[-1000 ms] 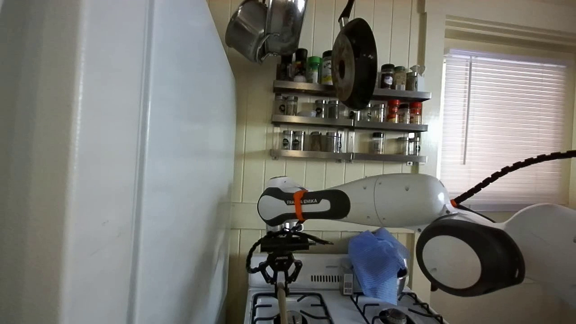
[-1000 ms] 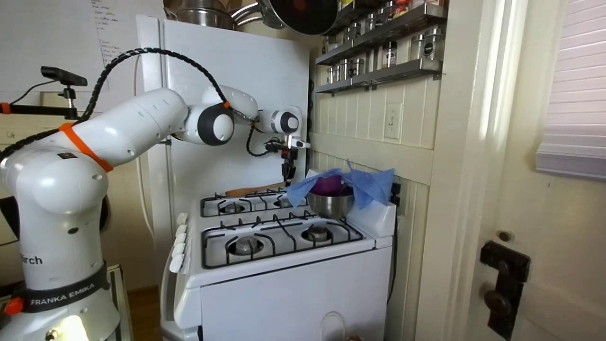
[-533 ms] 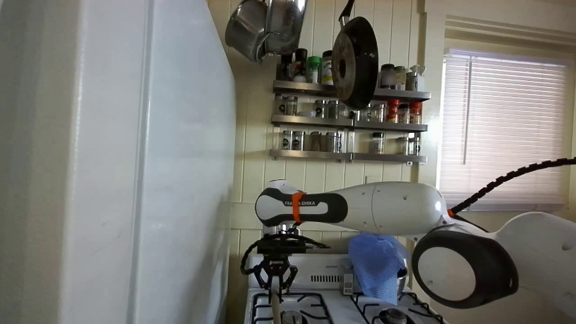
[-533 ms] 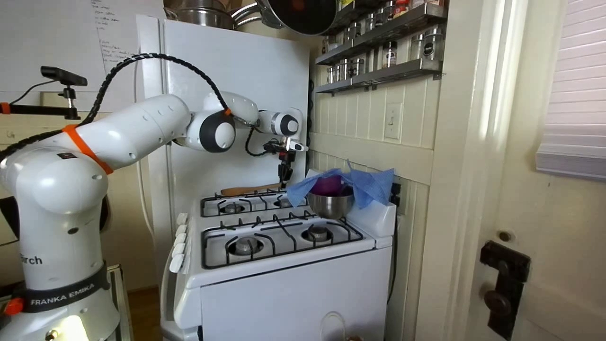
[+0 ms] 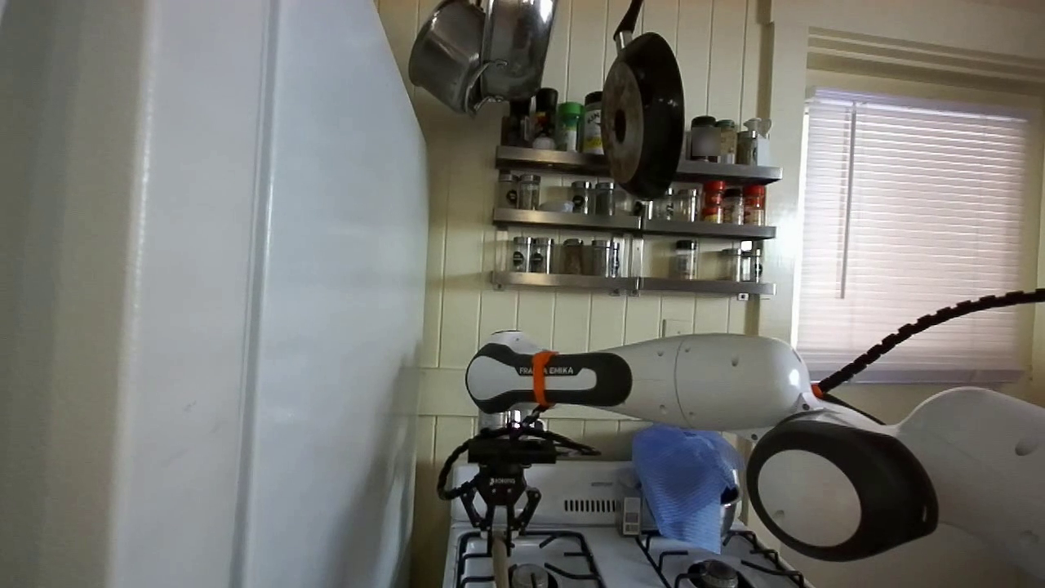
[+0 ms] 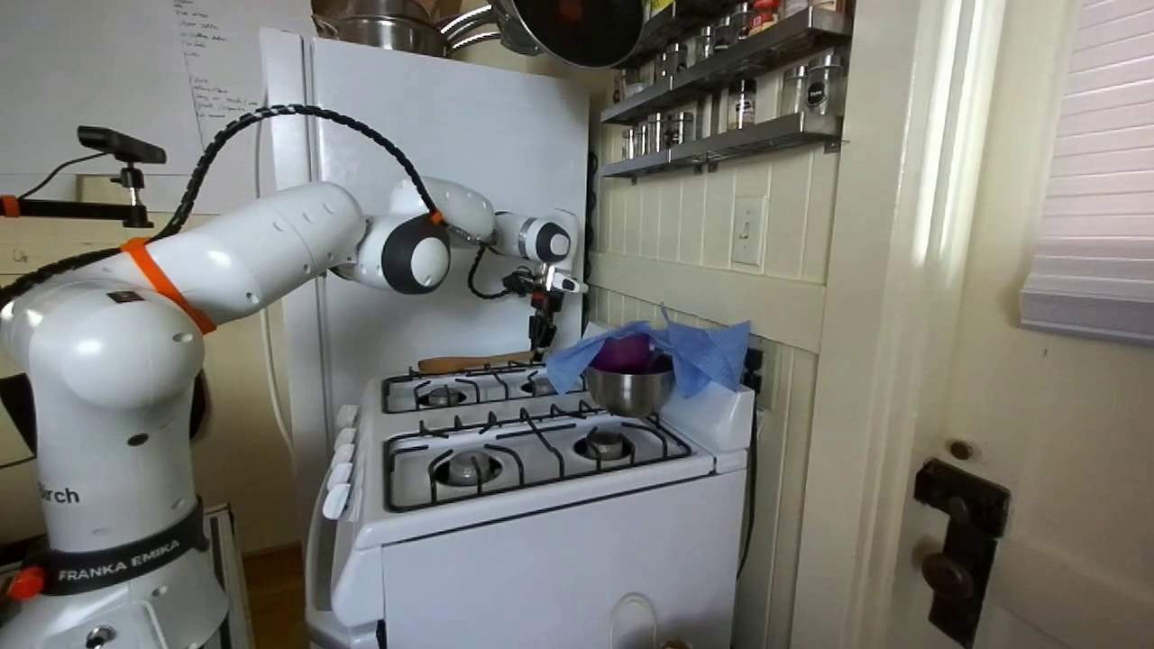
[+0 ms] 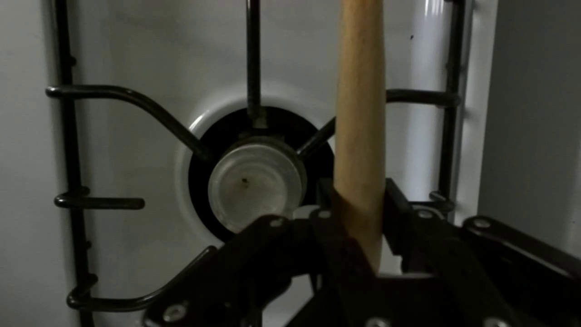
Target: Move the wooden spoon to the left
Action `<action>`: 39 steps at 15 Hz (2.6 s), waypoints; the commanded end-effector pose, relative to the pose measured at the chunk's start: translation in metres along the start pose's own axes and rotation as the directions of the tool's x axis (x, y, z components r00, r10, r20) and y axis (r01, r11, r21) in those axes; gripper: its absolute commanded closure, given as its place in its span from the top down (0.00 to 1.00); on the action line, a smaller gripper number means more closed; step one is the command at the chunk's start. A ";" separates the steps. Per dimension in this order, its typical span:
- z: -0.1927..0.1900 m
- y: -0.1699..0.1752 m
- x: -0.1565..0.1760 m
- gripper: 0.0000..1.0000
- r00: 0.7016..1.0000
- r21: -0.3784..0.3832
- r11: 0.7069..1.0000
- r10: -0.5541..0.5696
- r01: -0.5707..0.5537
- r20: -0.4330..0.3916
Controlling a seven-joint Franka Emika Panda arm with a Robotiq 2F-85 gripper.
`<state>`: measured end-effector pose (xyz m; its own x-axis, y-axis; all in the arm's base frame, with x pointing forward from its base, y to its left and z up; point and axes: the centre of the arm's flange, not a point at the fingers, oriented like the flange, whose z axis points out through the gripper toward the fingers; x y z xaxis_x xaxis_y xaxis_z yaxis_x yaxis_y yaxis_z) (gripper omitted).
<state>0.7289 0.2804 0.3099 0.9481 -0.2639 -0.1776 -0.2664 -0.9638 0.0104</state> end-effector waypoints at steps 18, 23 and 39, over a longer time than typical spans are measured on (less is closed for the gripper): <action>-0.083 0.037 -0.098 1.00 0.932 -0.072 0.942 0.309 -0.328 -0.191; -0.136 0.013 -0.046 1.00 0.899 0.007 0.921 0.382 -0.389 -0.213; -0.074 0.117 -0.072 1.00 0.941 -0.112 0.947 0.275 -0.300 -0.195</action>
<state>0.6964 0.1735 0.4438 0.8124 -0.5828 0.0158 -0.5791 -0.8034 0.1383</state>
